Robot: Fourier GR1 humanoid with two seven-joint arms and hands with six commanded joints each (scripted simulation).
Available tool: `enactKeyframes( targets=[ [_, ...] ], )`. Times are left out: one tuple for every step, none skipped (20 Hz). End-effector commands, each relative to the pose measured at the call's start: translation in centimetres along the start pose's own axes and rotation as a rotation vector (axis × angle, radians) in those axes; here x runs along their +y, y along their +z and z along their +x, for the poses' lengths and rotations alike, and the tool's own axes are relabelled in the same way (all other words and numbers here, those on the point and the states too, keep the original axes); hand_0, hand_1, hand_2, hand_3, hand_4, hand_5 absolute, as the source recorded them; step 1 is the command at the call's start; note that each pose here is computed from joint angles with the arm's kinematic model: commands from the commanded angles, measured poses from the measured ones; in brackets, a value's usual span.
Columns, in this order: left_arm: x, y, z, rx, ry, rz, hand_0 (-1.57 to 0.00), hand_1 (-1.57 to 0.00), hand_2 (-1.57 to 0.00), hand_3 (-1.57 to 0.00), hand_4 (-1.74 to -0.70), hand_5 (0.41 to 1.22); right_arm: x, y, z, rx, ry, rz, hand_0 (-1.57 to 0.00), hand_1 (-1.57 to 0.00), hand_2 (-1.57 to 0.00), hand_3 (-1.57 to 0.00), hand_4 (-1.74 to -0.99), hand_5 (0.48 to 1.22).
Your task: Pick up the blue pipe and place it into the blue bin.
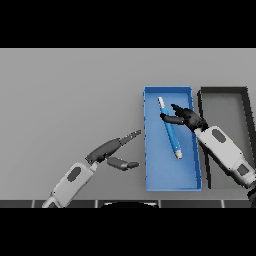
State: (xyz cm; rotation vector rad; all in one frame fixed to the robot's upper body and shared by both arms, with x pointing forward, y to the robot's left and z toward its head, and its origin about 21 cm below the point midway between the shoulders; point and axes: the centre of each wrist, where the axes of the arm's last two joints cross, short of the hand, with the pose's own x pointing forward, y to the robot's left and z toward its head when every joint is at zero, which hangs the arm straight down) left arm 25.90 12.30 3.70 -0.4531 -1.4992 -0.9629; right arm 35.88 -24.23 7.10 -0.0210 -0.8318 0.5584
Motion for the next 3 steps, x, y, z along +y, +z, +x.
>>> enactKeyframes(
  targets=[
    [0.15, -0.21, -0.12, 0.009, 0.002, 0.005, 0.00, 0.00, 0.00, 0.00, -0.92, 0.467, -0.03, 0.31, 0.26, -0.003, -0.005, 0.005, -0.01, -0.01, -0.01, -0.01, -1.129, 0.674],
    [0.11, -0.26, -0.31, 0.021, 0.001, 0.006, 0.00, 0.00, 0.00, 0.00, -0.92, 0.469, -0.14, 0.07, 0.23, -0.015, -0.013, 0.008, -0.01, -0.01, -0.01, -0.01, -1.129, 0.678],
    [0.22, -0.20, -0.33, 0.011, -0.001, 0.008, 0.00, 0.00, 0.00, 0.00, -0.92, 0.468, -0.08, 0.21, 0.23, -0.011, -0.017, 0.008, -0.01, -0.01, -0.01, -0.01, -1.129, 0.677]
  ],
)
